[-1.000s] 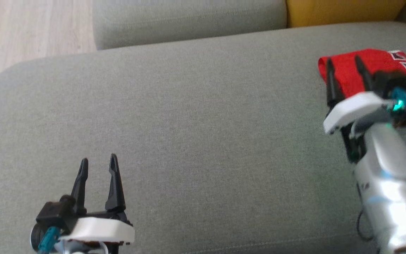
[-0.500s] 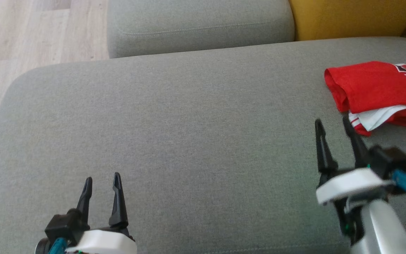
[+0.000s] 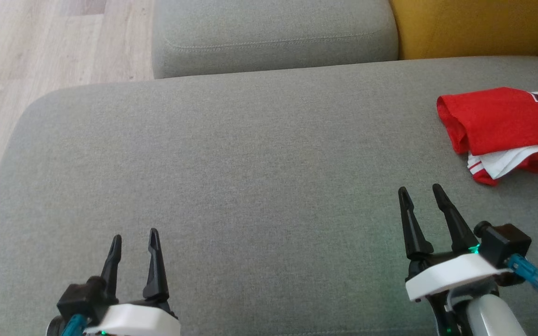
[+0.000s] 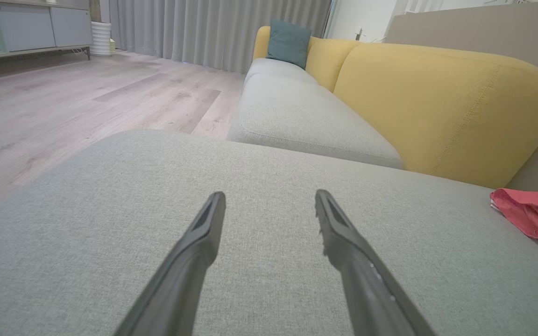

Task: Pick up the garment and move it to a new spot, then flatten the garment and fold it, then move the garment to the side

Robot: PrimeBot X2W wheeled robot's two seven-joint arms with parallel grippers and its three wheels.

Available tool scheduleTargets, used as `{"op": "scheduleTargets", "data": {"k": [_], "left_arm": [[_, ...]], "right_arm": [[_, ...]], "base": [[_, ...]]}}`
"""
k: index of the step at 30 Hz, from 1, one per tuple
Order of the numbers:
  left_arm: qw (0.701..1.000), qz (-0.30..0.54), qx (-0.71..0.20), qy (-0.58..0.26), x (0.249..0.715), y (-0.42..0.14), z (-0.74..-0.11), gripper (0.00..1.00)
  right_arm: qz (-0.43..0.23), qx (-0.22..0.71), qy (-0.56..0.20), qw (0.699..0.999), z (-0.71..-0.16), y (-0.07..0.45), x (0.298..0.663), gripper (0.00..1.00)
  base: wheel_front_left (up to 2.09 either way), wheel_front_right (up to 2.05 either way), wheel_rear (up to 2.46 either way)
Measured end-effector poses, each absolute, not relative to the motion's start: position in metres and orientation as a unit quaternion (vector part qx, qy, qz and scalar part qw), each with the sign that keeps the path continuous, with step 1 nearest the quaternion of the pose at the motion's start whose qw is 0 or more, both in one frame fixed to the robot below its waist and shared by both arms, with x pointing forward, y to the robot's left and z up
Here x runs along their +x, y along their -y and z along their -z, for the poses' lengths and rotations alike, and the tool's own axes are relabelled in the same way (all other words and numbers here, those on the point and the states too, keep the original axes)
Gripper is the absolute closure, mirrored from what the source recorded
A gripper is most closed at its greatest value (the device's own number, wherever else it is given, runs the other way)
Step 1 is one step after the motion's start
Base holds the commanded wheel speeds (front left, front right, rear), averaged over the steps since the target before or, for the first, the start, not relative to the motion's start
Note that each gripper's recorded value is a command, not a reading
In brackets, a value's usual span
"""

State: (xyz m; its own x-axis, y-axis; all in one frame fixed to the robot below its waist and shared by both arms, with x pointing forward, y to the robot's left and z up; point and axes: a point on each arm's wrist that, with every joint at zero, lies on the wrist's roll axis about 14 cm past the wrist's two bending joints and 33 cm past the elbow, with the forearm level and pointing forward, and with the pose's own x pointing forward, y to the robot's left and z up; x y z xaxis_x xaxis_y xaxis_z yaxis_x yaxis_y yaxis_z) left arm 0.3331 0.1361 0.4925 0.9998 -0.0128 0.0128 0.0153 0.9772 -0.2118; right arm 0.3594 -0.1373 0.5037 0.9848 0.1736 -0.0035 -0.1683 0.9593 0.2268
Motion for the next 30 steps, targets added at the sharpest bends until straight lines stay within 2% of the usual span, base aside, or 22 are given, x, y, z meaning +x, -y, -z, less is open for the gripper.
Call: {"op": "scheduleTargets", "data": {"k": [18,19,24,30], "left_arm": [[0.994,0.011,-0.107,0.001,0.327,-0.134,-0.490,0.00],[0.994,0.012,-0.106,-0.002,0.327,-0.133,-0.488,1.00],[0.993,0.006,-0.098,-0.068,0.310,-0.134,-0.448,1.00],[0.988,-0.001,-0.132,-0.083,0.308,-0.136,-0.442,1.00]], "right_arm": [[-0.091,0.114,-0.024,0.989,-0.496,0.133,0.350,0.00],[-0.090,0.115,-0.028,0.989,-0.494,0.134,0.349,1.00],[-0.076,0.120,-0.107,0.984,-0.443,0.136,0.325,1.00],[-0.067,0.153,-0.113,0.979,-0.440,0.138,0.323,1.00]], "base": [[0.00,0.00,0.00],[0.00,0.00,0.00],[0.00,0.00,0.00],[0.00,0.00,0.00]]}}
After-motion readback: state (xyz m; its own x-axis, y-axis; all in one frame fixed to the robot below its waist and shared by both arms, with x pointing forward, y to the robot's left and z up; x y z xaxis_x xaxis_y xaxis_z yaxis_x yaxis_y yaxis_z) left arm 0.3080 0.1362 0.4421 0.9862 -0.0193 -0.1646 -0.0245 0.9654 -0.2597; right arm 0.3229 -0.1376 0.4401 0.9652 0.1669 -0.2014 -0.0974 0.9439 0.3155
